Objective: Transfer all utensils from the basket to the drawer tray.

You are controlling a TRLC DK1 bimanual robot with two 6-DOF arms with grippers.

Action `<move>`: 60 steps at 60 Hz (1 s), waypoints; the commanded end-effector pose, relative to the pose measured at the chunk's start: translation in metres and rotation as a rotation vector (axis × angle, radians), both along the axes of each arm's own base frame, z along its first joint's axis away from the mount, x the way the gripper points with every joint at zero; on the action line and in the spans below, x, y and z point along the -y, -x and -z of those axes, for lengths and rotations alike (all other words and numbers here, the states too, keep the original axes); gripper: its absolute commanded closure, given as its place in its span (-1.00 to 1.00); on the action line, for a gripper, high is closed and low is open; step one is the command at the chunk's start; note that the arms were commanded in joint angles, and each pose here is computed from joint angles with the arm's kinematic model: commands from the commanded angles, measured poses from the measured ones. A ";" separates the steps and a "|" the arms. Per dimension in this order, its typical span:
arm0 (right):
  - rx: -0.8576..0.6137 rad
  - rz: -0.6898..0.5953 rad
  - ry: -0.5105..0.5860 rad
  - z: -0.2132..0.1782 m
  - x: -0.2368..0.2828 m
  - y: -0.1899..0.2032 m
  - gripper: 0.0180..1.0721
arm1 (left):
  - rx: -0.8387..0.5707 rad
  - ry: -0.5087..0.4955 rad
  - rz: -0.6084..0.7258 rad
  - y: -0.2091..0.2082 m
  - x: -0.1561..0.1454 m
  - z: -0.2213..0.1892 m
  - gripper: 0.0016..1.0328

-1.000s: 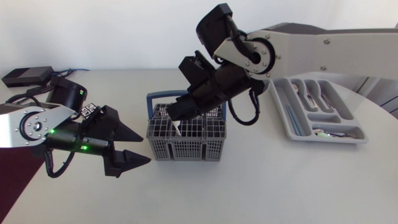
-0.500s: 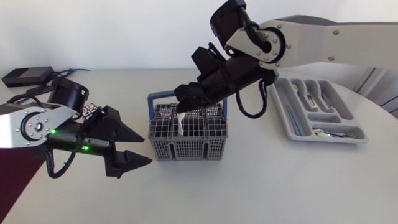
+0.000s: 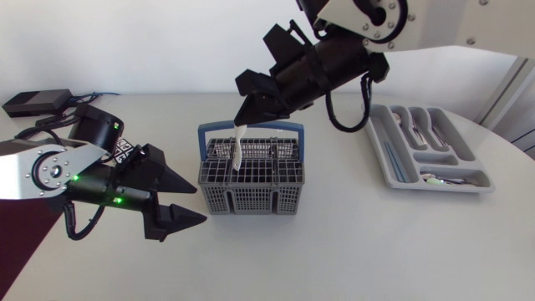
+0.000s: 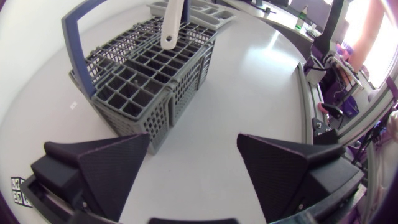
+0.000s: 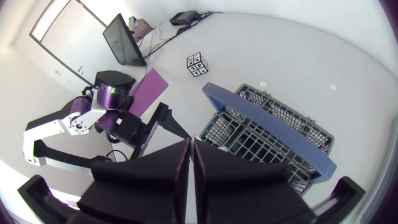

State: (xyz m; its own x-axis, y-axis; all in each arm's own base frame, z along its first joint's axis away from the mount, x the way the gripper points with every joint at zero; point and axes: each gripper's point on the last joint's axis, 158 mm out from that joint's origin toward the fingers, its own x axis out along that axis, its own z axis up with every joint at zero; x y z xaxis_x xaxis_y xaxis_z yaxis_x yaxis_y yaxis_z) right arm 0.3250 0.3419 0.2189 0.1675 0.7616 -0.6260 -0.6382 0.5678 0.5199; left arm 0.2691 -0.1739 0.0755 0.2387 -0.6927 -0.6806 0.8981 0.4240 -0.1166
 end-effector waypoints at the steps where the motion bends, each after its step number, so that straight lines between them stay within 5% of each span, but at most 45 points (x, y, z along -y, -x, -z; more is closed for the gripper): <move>1: -0.013 0.014 -0.024 -0.018 0.004 0.003 0.88 | -0.026 0.002 0.000 0.002 0.002 0.004 -0.90; 23: -0.062 0.043 0.131 -0.020 0.071 0.001 0.88 | -0.020 0.008 0.002 0.005 0.005 0.000 -0.90; 47: -0.060 0.211 0.490 0.043 0.204 -0.010 0.88 | -0.002 0.004 0.006 0.006 0.008 -0.006 -0.90; 60: 0.141 0.401 0.787 0.063 0.296 -0.033 0.89 | 0.003 0.005 0.006 0.005 0.009 -0.007 -0.90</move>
State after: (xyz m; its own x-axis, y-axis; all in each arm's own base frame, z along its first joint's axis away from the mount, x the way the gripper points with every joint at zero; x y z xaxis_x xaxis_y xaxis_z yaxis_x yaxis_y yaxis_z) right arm 0.3633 0.0690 0.1664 0.4273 0.0692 -0.9015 -0.3522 0.9310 -0.0955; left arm 0.2646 -0.1810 0.0788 0.2318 -0.6951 -0.6805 0.9020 0.4156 -0.1173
